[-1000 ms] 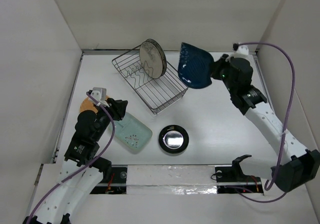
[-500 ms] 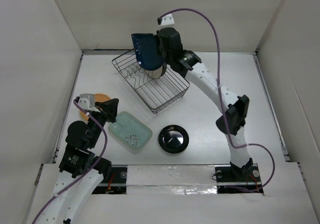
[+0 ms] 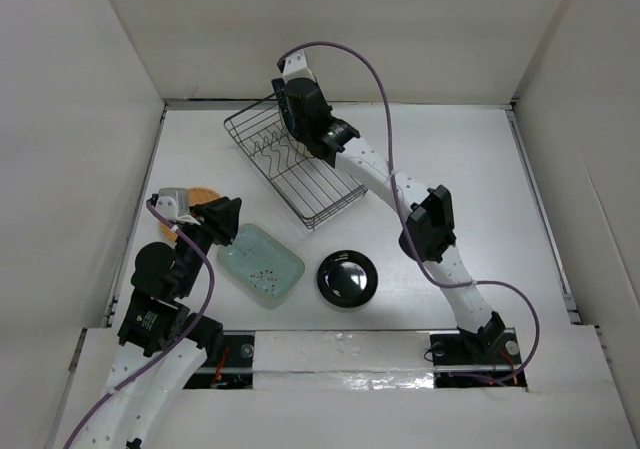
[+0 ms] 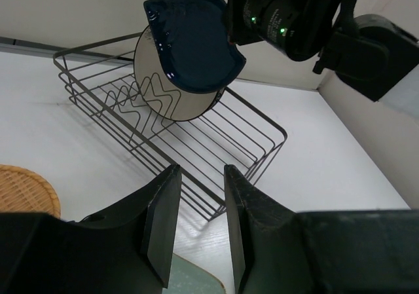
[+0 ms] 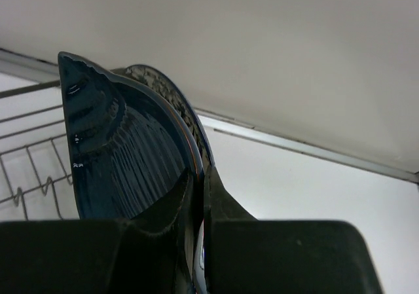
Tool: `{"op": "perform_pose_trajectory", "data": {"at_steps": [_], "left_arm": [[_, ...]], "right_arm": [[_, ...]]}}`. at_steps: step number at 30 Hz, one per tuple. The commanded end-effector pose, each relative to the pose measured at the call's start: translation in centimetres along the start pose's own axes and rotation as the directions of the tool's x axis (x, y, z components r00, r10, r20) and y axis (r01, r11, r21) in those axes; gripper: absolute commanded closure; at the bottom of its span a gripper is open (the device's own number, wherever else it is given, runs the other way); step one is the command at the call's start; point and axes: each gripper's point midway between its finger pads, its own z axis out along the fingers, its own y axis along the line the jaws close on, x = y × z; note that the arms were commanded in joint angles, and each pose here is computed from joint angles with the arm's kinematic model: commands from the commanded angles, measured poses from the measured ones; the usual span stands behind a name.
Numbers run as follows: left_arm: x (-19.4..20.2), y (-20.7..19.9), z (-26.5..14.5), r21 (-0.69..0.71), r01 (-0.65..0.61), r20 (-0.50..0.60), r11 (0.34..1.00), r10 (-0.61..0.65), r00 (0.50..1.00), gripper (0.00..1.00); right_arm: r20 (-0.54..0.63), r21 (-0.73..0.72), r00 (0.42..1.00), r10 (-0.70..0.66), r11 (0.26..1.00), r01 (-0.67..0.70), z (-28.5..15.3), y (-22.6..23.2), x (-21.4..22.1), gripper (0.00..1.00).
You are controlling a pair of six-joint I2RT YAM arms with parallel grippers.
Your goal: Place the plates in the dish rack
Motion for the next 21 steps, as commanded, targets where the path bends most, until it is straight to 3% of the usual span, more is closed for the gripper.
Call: {"op": "perform_pose_trajectory", "data": {"at_steps": [1,21], "left_arm": [[-1.5,-0.8,0.0,0.031,0.01,0.051,0.999,-0.011,0.999,0.7],[-1.0,-0.8,0.4,0.031,0.008,0.03,0.999,-0.009,1.0,0.71]], "right_arm": [[0.257,0.113,0.959,0.117,0.982,-0.15,-2.0,-2.4,-8.7,1.0],[0.315,0.158,0.949,0.025,0.984,-0.078,-0.2,-1.6,-7.9,1.0]]}}
